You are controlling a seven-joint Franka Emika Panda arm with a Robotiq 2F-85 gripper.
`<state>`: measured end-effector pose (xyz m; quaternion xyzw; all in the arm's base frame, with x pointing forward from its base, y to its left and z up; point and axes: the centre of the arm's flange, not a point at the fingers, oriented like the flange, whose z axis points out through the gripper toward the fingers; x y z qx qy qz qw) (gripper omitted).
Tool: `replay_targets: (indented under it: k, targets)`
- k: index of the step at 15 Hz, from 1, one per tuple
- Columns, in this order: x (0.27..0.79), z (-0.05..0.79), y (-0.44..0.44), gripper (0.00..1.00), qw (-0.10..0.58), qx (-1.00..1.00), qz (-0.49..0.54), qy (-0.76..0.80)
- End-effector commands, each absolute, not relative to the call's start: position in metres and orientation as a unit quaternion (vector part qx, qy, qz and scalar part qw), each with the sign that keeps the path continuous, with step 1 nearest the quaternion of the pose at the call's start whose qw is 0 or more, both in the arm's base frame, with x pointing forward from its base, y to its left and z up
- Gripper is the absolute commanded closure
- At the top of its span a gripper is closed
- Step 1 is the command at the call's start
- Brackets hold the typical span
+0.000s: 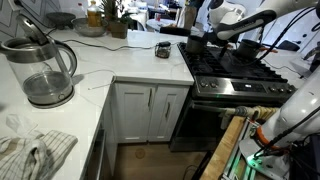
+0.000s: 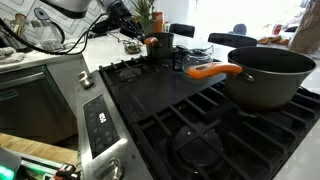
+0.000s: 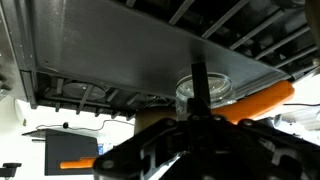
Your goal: Move the handle of the left gray pot to the right
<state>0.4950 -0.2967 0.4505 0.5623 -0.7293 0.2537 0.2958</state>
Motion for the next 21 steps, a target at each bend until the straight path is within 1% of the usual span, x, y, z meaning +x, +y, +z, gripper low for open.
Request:
replay_targets:
  k: [1, 6, 10, 11, 12, 15, 18, 20, 21]
  targets:
    - [0.496, 0.446, -0.310, 1.00, 0.295, 0.548, 0.267, -0.736]
    - [0.507, 0.458, -0.272, 1.00, 0.246, 0.601, 0.257, -0.715]
    - [0.516, 0.477, -0.208, 1.00, 0.184, 0.680, 0.238, -0.669]
    - [0.515, 0.484, -0.192, 0.75, 0.170, 0.697, 0.233, -0.656]
    - [0.513, 0.492, -0.176, 0.73, 0.154, 0.714, 0.230, -0.643]
    - [0.504, 0.516, -0.134, 0.53, 0.106, 0.759, 0.225, -0.601]
    - [0.491, 0.542, -0.105, 0.30, 0.061, 0.801, 0.220, -0.554]
    - [0.483, 0.555, -0.093, 0.16, 0.032, 0.826, 0.212, -0.521]
    - [0.480, 0.560, -0.089, 0.08, 0.017, 0.838, 0.208, -0.504]
